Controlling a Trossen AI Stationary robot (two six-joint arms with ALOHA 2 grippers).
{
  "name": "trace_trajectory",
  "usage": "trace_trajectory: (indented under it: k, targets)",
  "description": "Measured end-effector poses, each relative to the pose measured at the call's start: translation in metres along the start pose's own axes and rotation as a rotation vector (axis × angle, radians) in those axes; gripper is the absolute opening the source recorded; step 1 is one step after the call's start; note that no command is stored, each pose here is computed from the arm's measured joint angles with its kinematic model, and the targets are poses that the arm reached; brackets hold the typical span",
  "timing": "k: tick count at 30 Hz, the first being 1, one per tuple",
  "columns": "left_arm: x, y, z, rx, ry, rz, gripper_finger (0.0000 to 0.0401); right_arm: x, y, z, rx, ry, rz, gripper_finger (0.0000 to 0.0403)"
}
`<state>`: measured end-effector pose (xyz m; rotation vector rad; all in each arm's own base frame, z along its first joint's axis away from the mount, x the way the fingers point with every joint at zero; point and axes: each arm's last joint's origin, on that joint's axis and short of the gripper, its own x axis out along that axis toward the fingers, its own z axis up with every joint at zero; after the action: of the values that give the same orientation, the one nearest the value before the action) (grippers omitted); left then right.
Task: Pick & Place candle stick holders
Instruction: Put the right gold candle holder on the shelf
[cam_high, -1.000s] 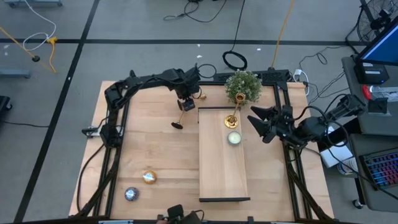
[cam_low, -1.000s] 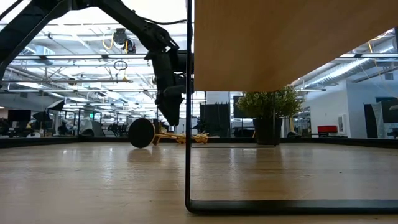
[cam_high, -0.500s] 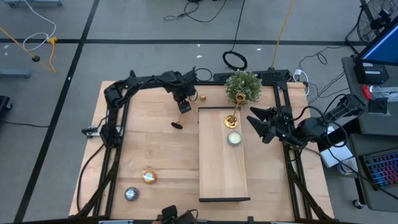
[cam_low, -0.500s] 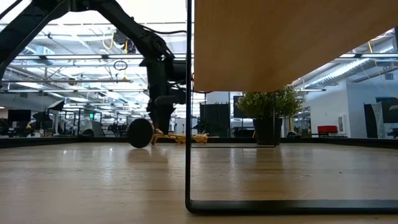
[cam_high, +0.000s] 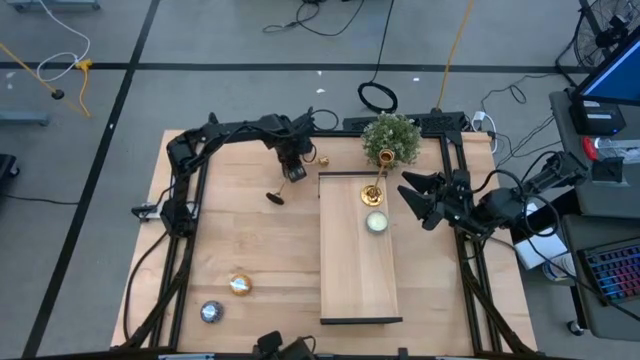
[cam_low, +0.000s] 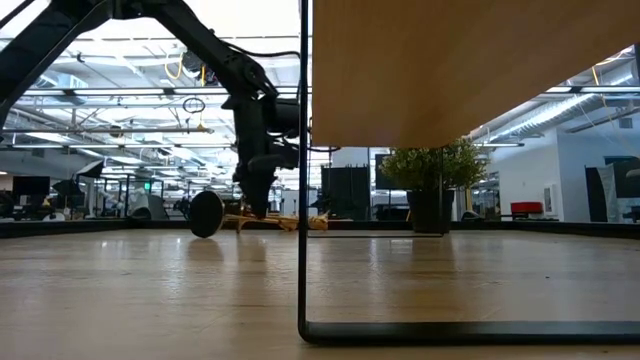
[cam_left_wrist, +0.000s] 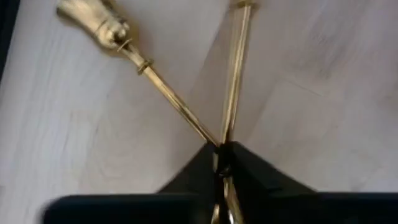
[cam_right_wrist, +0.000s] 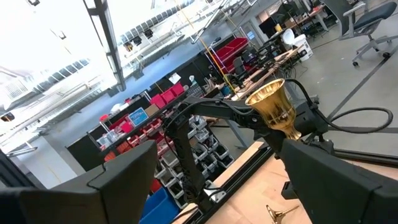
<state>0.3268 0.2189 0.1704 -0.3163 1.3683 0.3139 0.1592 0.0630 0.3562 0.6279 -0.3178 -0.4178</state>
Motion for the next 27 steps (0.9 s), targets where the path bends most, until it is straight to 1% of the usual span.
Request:
trace_trajectory:
  k: [1, 2, 5, 8, 15, 18, 25, 27]
  targets:
    - [-0.002, 0.000, 0.000, 0.003, -0.004, -0.011, 0.0025, 0.000, 0.000, 0.000, 0.000, 0.000, 0.000, 0.0343]
    - [-0.003, -0.001, 0.000, -0.001, -0.006, -0.016, 0.0016, 0.000, 0.000, 0.000, 0.000, 0.000, 0.000, 0.0343]
    - [-0.007, -0.001, -0.001, -0.022, -0.015, -0.024, 0.0017, 0.000, 0.000, -0.001, -0.002, 0.001, -0.001, 0.0343]
    - [-0.019, -0.001, -0.002, -0.032, -0.045, -0.020, 0.0004, 0.001, 0.001, -0.003, -0.007, 0.004, -0.002, 0.0343]
    - [-0.055, 0.004, -0.005, -0.106, -0.156, -0.018, 0.0001, 0.003, 0.002, -0.006, -0.013, 0.007, -0.004, 0.0343]
    - [-0.068, 0.008, -0.007, -0.122, -0.200, -0.041, 0.0002, 0.003, 0.002, -0.006, -0.011, 0.006, -0.003, 0.0343]
    - [-0.072, 0.013, -0.003, -0.104, -0.267, -0.029, 0.0004, 0.003, 0.002, -0.007, -0.013, 0.008, -0.003, 0.0343]
    - [-0.073, 0.012, 0.002, -0.092, -0.318, -0.027, 0.0005, 0.004, 0.002, -0.008, -0.016, 0.010, -0.003, 0.0343]
